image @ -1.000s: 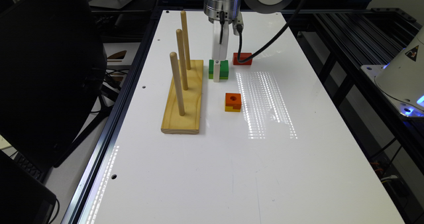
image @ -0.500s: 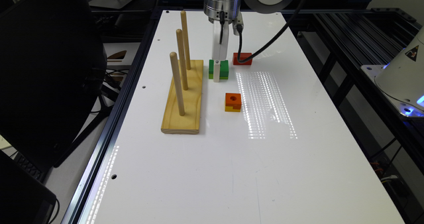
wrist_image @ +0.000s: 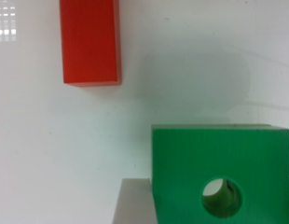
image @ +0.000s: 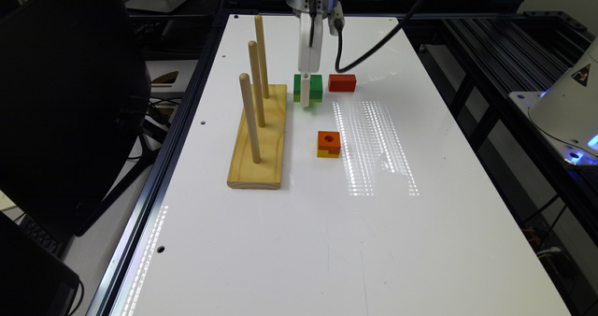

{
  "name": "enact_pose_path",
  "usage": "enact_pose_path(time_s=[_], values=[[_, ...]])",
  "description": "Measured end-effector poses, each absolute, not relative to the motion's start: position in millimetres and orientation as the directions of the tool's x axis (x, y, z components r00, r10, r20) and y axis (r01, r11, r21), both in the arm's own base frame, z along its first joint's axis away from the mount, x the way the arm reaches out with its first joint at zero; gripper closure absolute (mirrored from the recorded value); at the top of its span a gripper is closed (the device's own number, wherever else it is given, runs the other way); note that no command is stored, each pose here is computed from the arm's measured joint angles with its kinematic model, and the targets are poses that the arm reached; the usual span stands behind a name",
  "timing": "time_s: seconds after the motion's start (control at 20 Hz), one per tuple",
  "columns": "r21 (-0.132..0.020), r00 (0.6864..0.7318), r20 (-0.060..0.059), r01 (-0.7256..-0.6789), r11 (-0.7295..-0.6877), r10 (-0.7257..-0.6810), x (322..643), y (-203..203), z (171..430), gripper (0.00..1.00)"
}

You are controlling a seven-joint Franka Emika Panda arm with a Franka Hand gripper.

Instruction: Pick up green block.

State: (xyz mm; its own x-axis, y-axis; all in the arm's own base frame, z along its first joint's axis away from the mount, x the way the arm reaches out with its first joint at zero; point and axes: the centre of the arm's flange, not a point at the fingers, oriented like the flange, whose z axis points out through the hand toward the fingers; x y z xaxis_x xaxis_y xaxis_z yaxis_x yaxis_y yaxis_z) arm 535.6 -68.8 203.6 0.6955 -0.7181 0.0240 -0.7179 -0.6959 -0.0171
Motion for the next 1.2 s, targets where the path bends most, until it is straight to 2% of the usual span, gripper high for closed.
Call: enact_pose_path(time_s=[0.15,0.4,0.6,0.7,0.85,1.0,1.2], values=[[-0.021,0.6954,0.029,-0.7178,-0.6959,-0.7181,537,-69,217,1.00],[-0.016,0.6956,0.024,-0.7179,-0.6960,-0.7180,536,-69,244,1.00],[-0.013,0.6958,0.021,-0.7178,-0.6961,-0.7179,534,-68,246,1.00],[-0.017,0.6958,0.025,-0.7176,-0.6962,-0.7178,535,-69,249,1.00],[-0.023,0.6955,0.033,-0.7175,-0.6962,-0.7178,535,-69,278,1.00],[-0.021,0.6956,0.032,-0.7175,-0.6962,-0.7178,529,-68,313,1.00],[-0.018,0.6958,0.029,-0.7175,-0.6963,-0.7177,526,-67,324,1.00]])
